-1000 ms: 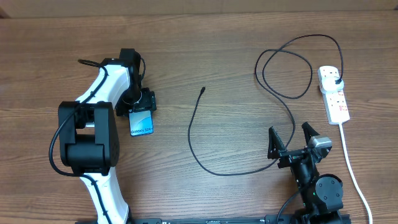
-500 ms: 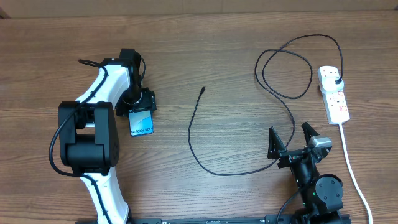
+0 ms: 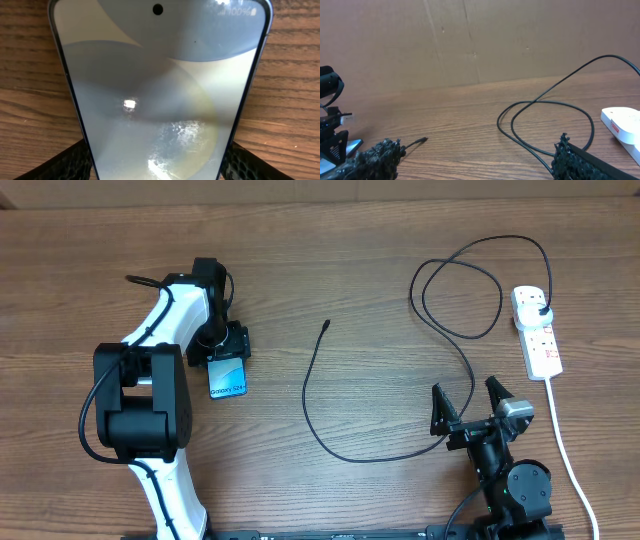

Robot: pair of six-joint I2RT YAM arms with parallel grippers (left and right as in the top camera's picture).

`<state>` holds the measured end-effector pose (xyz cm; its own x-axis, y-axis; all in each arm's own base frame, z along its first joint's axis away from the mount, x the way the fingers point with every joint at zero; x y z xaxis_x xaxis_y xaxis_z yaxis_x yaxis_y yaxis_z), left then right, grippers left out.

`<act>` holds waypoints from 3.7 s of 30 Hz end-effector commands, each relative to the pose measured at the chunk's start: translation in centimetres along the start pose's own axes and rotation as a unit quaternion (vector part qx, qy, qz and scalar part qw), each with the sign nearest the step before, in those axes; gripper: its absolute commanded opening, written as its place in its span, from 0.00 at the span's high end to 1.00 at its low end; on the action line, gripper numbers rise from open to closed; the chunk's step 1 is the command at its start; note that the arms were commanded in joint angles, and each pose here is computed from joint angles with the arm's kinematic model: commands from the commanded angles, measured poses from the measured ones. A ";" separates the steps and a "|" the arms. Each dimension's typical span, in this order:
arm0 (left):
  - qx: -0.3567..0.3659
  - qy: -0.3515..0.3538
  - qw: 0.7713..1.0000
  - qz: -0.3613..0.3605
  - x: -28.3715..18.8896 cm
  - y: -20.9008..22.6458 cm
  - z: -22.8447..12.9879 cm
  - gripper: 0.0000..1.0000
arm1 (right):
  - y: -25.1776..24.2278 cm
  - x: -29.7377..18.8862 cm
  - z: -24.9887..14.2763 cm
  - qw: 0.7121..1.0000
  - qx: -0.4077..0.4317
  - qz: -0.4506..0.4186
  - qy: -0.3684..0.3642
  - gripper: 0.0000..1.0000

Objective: Plug charger to phone and switch on socket
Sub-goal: 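Lift the phone with the left gripper and tilt it upright, then carry the phone rightward toward the cable end, bottom edge facing right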

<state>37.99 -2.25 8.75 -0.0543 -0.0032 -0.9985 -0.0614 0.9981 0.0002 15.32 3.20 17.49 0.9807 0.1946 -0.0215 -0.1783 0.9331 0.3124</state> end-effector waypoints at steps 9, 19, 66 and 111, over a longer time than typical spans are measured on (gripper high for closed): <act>0.014 0.032 0.998 -0.055 3.1 -1.7 -0.6 0.23 | -0.1 0.0 -0.2 1.000 -0.004 -0.001 -0.002 0.00; 0.058 0.020 0.994 -0.086 3.1 -2.7 -0.4 0.25 | -0.1 0.0 -0.2 1.000 -0.004 -0.001 -0.002 0.00; 0.039 -0.020 0.998 -0.053 -5.0 -3.8 3.0 0.37 | -0.1 0.0 -0.2 1.000 -0.004 -0.001 -0.002 0.00; -0.011 0.097 0.947 -0.306 -6.7 -7.5 0.1 0.38 | -0.1 0.0 -0.2 1.000 -0.004 -0.001 -0.002 0.00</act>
<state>38.63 -8.43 14.40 -0.1906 -0.5096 -0.8390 -0.1514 0.8597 -0.4878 15.32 3.20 17.49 0.9807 0.1946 -0.0215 -0.1783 0.9331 0.3124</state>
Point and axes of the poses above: each gripper's point midway between its finger pads, its own x axis out along the fingers, its own y axis along the line the jaws close on, z = x × y, the point moved 9 cm from there along -x, back along the fingers, and after that the axes turned 7 degrees about x, right-handed, at the moved point
